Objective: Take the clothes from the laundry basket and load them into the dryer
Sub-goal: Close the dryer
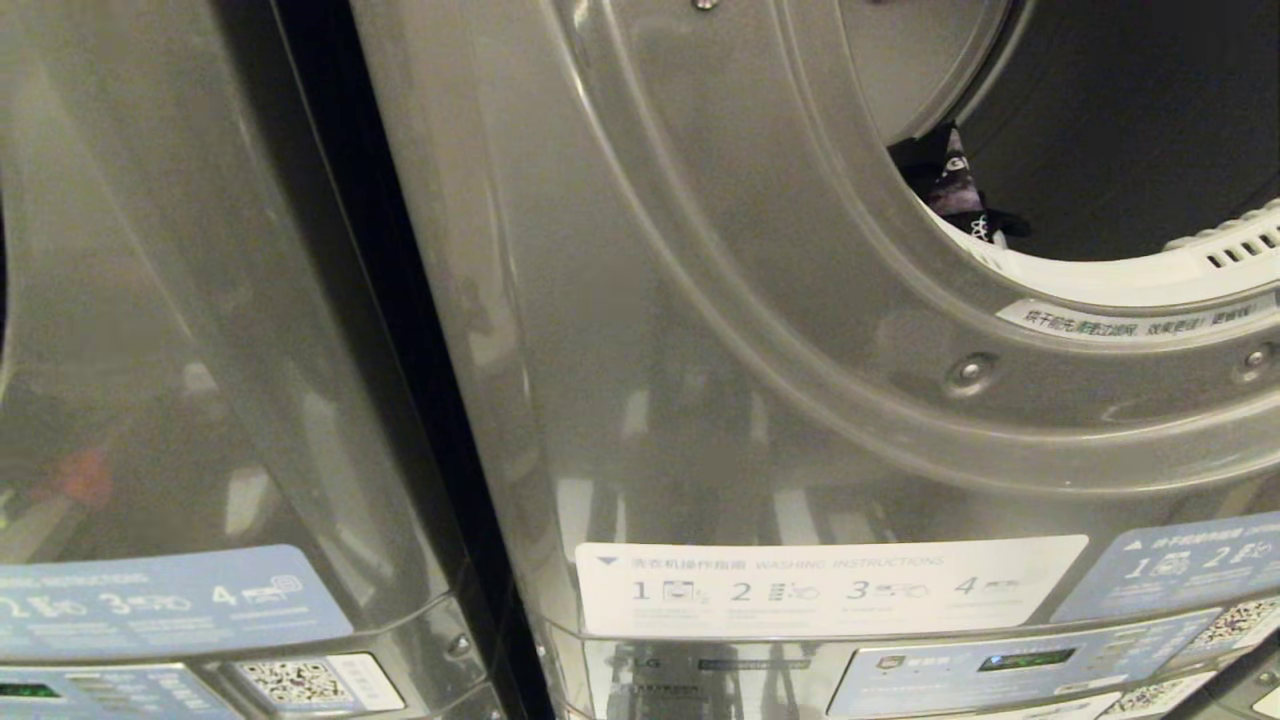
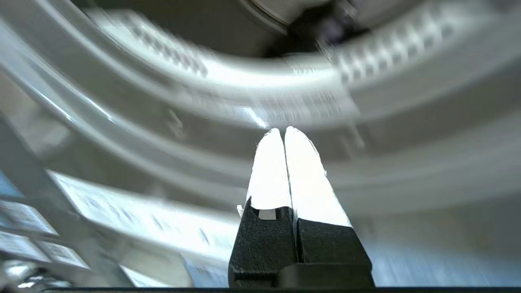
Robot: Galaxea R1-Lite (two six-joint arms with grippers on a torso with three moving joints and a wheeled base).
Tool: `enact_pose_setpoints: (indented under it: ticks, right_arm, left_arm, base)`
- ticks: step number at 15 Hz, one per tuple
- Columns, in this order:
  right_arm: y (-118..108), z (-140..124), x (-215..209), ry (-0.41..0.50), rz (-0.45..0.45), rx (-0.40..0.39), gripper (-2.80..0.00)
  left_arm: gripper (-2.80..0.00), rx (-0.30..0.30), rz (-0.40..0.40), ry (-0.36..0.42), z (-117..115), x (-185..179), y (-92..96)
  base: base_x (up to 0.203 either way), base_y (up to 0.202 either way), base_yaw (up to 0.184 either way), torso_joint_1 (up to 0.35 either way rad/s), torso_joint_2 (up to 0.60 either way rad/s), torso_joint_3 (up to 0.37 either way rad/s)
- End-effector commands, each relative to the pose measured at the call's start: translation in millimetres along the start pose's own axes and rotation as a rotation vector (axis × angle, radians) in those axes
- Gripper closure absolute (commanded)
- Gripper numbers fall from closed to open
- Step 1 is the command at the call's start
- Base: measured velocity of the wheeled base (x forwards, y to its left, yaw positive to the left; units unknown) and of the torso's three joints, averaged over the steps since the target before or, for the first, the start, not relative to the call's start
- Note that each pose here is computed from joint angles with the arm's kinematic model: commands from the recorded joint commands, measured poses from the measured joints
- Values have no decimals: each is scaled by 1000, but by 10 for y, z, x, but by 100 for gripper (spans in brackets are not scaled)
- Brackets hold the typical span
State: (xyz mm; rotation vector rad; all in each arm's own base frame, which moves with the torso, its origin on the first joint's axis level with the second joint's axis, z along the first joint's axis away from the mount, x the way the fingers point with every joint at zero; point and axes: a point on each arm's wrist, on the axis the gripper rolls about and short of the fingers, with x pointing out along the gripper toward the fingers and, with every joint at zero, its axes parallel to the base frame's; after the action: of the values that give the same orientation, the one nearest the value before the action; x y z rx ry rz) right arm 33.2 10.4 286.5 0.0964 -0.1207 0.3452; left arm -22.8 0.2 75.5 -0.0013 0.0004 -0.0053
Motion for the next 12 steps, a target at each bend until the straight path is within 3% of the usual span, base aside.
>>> enact_pose_setpoints:
  ticks: [1, 3, 6, 8, 10, 12]
  right_arm:
    - [-2, -293, -300, -7, -79, -11, 0]
    - [-32, -715, -379, 98, -147, -12, 0]
    - [-69, -1298, -487, 259, -163, -94, 0]
    - [-98, -1691, -541, 314, -178, -117, 0]
    - [-94, -1935, -640, 286, -212, -139, 0]
    - [-53, -1928, -753, 175, -223, -172, 0]
  left_arm:
    - [0, 0, 1, 0, 0, 0, 0]
    - [0, 0, 0, 0, 0, 0, 0]
    - [0, 0, -1, 0, 0, 0, 0]
    - [0, 0, 1, 0, 0, 0, 0]
    - [0, 0, 1, 0, 0, 0, 0]
    - [0, 0, -1, 0, 0, 0, 0]
  base:
    - [0, 0, 0, 0, 0, 0]
    - [0, 0, 0, 0, 0, 0]
    - [0, 0, 0, 0, 0, 0]
    - [0, 0, 0, 0, 0, 0]
    - [0, 0, 0, 0, 0, 0]
    - [0, 0, 0, 0, 0, 0]
